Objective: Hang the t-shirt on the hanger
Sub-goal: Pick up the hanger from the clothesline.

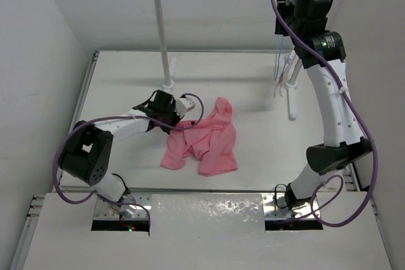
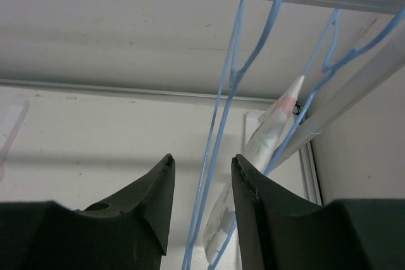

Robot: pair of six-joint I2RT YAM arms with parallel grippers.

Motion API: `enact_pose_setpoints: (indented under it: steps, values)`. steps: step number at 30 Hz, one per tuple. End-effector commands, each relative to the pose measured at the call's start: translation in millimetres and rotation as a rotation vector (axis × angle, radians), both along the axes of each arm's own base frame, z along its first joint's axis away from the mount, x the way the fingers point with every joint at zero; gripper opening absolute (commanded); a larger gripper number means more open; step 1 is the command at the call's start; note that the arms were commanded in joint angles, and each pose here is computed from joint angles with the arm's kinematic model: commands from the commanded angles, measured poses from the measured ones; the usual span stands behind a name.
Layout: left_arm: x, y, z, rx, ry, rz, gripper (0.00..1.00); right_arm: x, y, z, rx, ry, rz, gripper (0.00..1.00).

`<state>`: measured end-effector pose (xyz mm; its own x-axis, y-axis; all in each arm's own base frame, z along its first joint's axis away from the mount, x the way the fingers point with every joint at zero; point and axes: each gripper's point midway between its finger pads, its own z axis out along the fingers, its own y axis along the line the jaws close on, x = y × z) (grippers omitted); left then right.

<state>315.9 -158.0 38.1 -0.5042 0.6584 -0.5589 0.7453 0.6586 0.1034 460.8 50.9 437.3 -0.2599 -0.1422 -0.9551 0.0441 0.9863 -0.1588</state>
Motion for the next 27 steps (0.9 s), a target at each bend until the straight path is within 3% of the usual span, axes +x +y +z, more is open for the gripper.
enact_pose_setpoints:
  steps: [1,14,18,21,27]
  values:
    - [5,-1,11,-0.029,-0.051,0.003,0.00,7,-1,24,0.011,-0.107,0.007,0.40]
    - [5,-2,25,-0.049,-0.081,0.005,0.00,49,-14,-44,-0.036,-0.003,-0.060,0.36]
    - [5,-2,26,-0.050,-0.083,0.003,0.00,61,-21,-64,-0.042,0.034,-0.083,0.21]
    - [4,-1,28,-0.047,-0.088,0.004,0.00,63,-24,-73,-0.063,0.054,-0.097,0.17]
    - [5,0,31,-0.046,-0.102,0.010,0.00,58,-26,-70,-0.074,0.047,-0.095,0.00]
